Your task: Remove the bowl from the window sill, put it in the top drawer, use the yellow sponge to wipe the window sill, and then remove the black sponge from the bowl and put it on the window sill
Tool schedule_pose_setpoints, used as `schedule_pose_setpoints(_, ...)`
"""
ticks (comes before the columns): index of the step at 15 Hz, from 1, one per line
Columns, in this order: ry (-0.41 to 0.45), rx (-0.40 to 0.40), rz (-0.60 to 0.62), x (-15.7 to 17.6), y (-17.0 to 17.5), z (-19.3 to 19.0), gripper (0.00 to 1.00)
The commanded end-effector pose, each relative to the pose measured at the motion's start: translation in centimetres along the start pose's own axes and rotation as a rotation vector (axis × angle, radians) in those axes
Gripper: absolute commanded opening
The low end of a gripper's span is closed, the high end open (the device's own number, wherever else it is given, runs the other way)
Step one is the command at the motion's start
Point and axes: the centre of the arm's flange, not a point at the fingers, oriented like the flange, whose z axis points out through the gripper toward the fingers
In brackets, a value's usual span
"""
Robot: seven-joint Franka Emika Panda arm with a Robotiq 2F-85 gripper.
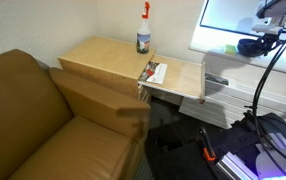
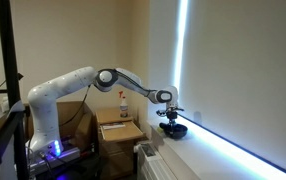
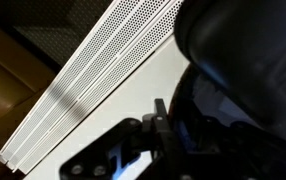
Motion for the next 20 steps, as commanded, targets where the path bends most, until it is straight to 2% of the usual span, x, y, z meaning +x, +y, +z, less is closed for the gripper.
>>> schedule_pose_setpoints(1, -0.097, 0.027, 0.031, 1.0, 0.5, 0.3, 0.05)
schedule_pose_setpoints(3, -0.171, 0.066, 0.021, 0.9, 0.9, -0.9, 0.05)
schedule_pose_setpoints(5, -0.214, 0.141, -0.013, 1.0, 2.2, -3.3, 0.03)
schedule_pose_setpoints(7, -0.179, 0.230, -0.083, 1.5, 3.9, -6.7, 0.00)
schedule_pose_setpoints(8, -0.149, 0.249, -0.133, 1.4, 4.7, -7.9, 0.01)
schedule_pose_setpoints(13, -0.029, 0.295, -0.394, -0.2, 8.1, -12.1, 0.02)
schedule_pose_setpoints(20, -0.047, 0.283, -0.801, -5.5, 11.4, -14.5, 0.02)
